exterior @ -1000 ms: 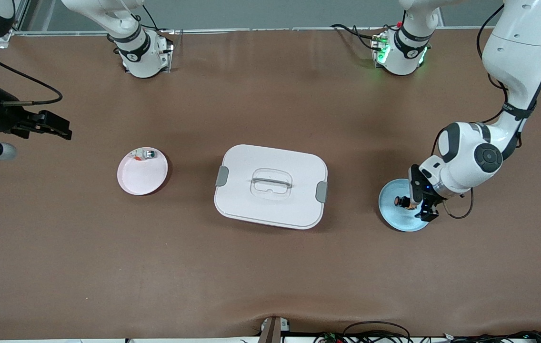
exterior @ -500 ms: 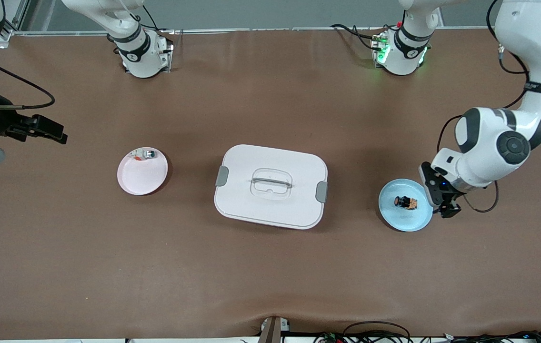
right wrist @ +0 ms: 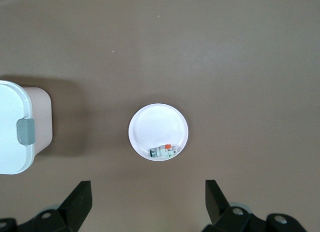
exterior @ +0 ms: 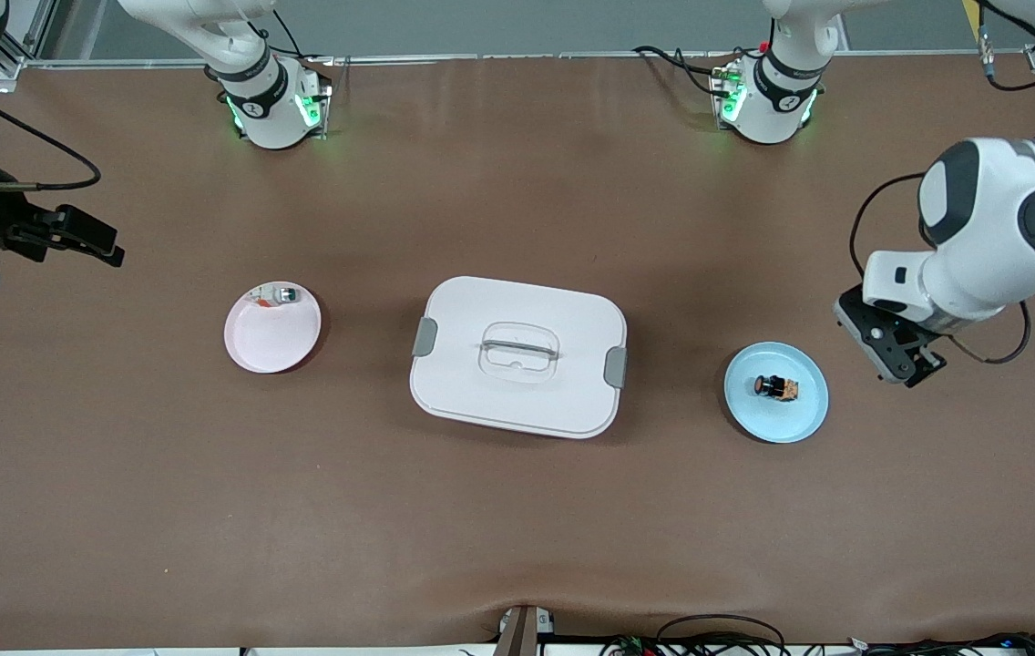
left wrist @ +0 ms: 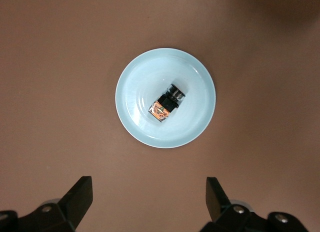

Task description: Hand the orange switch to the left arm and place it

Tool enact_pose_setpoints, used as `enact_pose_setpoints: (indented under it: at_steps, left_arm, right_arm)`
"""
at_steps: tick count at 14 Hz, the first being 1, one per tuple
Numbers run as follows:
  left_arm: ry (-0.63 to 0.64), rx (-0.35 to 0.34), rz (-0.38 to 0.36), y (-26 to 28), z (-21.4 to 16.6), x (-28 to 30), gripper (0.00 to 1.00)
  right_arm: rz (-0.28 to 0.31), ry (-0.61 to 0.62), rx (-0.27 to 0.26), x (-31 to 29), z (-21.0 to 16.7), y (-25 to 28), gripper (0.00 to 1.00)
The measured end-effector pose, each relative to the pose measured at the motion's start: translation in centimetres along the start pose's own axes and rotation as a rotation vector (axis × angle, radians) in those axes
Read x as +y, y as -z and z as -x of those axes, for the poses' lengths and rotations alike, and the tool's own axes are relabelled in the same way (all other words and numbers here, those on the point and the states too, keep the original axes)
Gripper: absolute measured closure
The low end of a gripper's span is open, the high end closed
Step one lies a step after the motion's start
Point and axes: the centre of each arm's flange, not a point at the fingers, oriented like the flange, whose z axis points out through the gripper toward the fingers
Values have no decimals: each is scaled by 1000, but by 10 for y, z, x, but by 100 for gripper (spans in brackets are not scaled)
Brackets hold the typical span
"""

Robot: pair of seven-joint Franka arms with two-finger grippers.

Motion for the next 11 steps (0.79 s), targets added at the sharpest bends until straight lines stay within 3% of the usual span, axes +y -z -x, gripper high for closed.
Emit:
enact_pose_setpoints:
  at_steps: [11]
  left_arm:
    - [665, -84, -6, 125, 1, 34, 0]
  right_arm:
    - [-5, -4, 19, 3, 0, 5, 0]
